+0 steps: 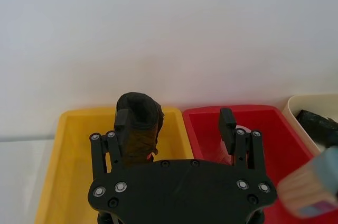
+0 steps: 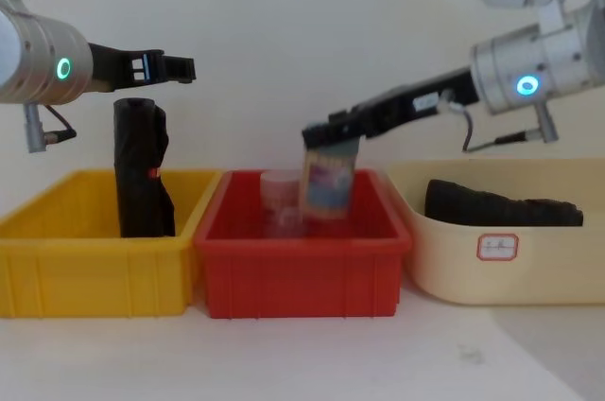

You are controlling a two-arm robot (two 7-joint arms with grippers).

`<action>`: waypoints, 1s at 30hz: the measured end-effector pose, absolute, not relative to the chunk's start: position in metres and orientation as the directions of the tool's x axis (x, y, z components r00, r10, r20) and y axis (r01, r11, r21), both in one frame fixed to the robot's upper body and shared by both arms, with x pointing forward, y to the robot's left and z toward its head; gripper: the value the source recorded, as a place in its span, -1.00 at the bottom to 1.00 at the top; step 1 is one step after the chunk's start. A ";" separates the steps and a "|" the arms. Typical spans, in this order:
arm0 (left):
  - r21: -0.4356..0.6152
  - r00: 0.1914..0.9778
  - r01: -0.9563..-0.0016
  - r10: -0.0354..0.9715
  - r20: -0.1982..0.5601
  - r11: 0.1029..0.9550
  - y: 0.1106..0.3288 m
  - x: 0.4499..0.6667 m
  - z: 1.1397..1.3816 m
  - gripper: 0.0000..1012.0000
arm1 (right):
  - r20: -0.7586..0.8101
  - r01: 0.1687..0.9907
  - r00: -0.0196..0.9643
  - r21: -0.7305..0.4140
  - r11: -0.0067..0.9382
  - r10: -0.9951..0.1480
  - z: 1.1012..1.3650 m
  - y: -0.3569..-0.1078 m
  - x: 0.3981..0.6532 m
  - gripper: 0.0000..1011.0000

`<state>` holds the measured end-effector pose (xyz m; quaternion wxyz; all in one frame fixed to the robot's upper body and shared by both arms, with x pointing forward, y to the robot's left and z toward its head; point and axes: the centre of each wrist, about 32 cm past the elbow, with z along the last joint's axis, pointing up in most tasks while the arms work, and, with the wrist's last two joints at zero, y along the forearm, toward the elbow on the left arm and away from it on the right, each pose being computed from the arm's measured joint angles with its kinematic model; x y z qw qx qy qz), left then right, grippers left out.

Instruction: Pick up the garbage bag with the one hand and transfer it to the other hand.

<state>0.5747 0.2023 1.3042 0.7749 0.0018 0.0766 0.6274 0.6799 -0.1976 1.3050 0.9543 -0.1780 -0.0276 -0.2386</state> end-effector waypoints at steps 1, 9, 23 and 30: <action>0.099 0.201 -0.972 0.973 -0.116 0.213 0.202 0.575 1.304 0.98 | 0.138 0.465 0.885 -0.327 0.823 -0.446 1.305 -0.198 0.680 0.28; 0.099 0.201 -0.972 0.973 -0.116 0.213 0.202 0.575 1.304 0.98 | 0.127 0.531 0.847 -0.231 0.815 -0.516 1.328 -0.227 0.674 0.28; 0.099 0.201 -0.972 0.973 -0.116 0.213 0.202 0.575 1.304 0.98 | 0.119 0.625 0.779 -0.215 0.750 -0.615 1.323 -0.276 0.666 0.31; 0.099 0.201 -0.972 0.973 -0.116 0.213 0.202 0.575 1.304 0.98 | 0.136 0.666 0.745 -0.215 0.714 -0.653 1.310 -0.294 0.663 0.69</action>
